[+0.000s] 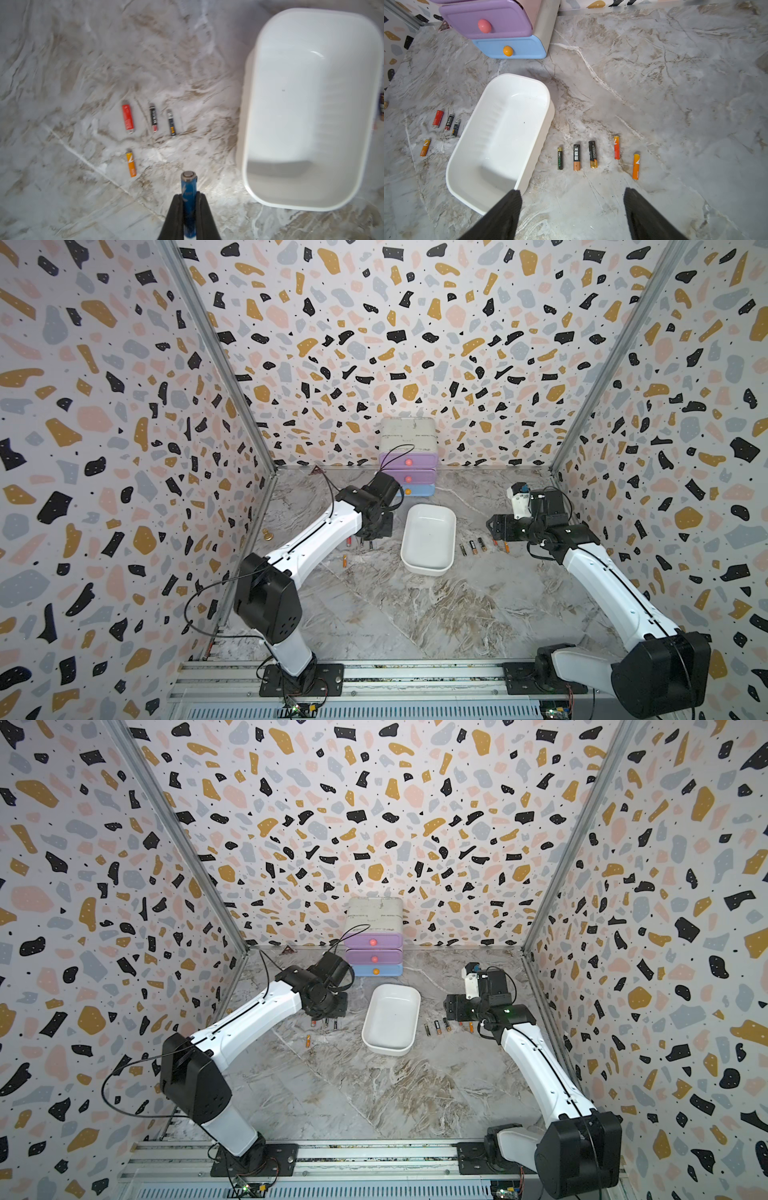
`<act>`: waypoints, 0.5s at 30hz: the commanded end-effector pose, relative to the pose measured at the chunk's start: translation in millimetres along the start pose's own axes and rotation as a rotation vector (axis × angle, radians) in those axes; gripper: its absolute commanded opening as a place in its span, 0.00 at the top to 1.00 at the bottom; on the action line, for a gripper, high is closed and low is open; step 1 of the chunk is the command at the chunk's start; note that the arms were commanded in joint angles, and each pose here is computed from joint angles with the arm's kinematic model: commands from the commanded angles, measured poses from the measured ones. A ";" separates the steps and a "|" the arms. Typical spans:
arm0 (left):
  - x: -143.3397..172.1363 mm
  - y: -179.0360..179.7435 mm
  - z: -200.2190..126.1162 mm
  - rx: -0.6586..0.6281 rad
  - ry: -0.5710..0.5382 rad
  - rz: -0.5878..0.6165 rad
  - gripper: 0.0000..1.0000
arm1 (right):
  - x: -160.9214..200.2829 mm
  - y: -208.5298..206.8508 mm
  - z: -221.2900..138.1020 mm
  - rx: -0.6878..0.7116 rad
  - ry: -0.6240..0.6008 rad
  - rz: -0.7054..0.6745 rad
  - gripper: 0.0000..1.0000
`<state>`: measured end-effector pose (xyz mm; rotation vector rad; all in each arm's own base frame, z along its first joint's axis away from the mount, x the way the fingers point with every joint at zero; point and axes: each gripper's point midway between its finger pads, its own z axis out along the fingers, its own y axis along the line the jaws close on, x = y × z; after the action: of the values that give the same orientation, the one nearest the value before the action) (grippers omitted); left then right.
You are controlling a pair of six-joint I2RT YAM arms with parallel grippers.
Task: Take the batteries out of the storage box
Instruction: Place the battery at the center of the board.
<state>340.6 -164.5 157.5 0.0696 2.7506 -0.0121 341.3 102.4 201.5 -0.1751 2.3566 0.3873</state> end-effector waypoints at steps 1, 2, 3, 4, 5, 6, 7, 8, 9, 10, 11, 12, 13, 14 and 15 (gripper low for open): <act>11.0 15.7 29.3 -0.019 0.017 -0.004 1.00 | -2.0 8.8 1.6 -0.031 -0.011 -0.019 0.17; 16.0 19.0 40.2 -0.025 0.036 -0.008 1.00 | -2.6 10.2 1.7 -0.033 -0.010 -0.021 0.17; 19.9 20.5 49.6 -0.031 0.050 -0.007 1.00 | -2.6 11.0 1.9 -0.035 -0.008 -0.022 0.17; 23.9 19.8 60.1 -0.035 0.068 -0.003 1.00 | -2.3 12.4 2.0 -0.037 -0.005 -0.027 0.17; 27.7 19.3 69.2 -0.044 0.092 0.000 1.00 | -3.3 13.1 1.2 -0.037 -0.008 -0.032 0.17; 30.4 19.2 76.7 -0.051 0.111 0.000 1.00 | -3.1 13.6 0.8 -0.037 -0.006 -0.032 0.17; 33.0 17.5 84.4 -0.051 0.129 -0.003 1.00 | -2.9 14.0 0.1 -0.036 -0.004 -0.038 0.17; 35.2 17.6 91.2 -0.059 0.142 -0.007 1.00 | -2.5 14.0 -0.7 -0.034 -0.002 -0.042 0.17; 37.9 19.2 96.4 -0.073 0.153 -0.012 1.00 | -2.2 14.3 -1.1 -0.033 -0.001 -0.045 0.17; 40.5 21.1 103.0 -0.089 0.163 -0.015 1.00 | -1.2 14.1 -1.2 -0.032 0.001 -0.048 0.17; 42.9 21.5 107.6 -0.097 0.177 -0.019 1.00 | -0.7 13.7 -1.1 -0.029 0.003 -0.049 0.17; 46.6 21.3 112.8 -0.101 0.197 -0.020 1.00 | -0.3 13.6 -1.3 -0.028 0.004 -0.051 0.17; 50.4 21.0 116.8 -0.103 0.212 -0.024 1.00 | 0.1 13.2 -1.5 -0.025 0.006 -0.052 0.17; 53.9 21.7 119.5 -0.107 0.223 -0.029 1.00 | 0.9 12.6 -1.3 -0.022 0.007 -0.054 0.17; 58.1 22.2 122.7 -0.108 0.233 -0.035 1.00 | 0.5 11.6 -1.4 -0.016 0.006 -0.056 0.17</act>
<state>337.3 -141.3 27.7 0.0297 2.9718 0.1518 339.4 113.3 198.4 -0.2294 2.3605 0.3962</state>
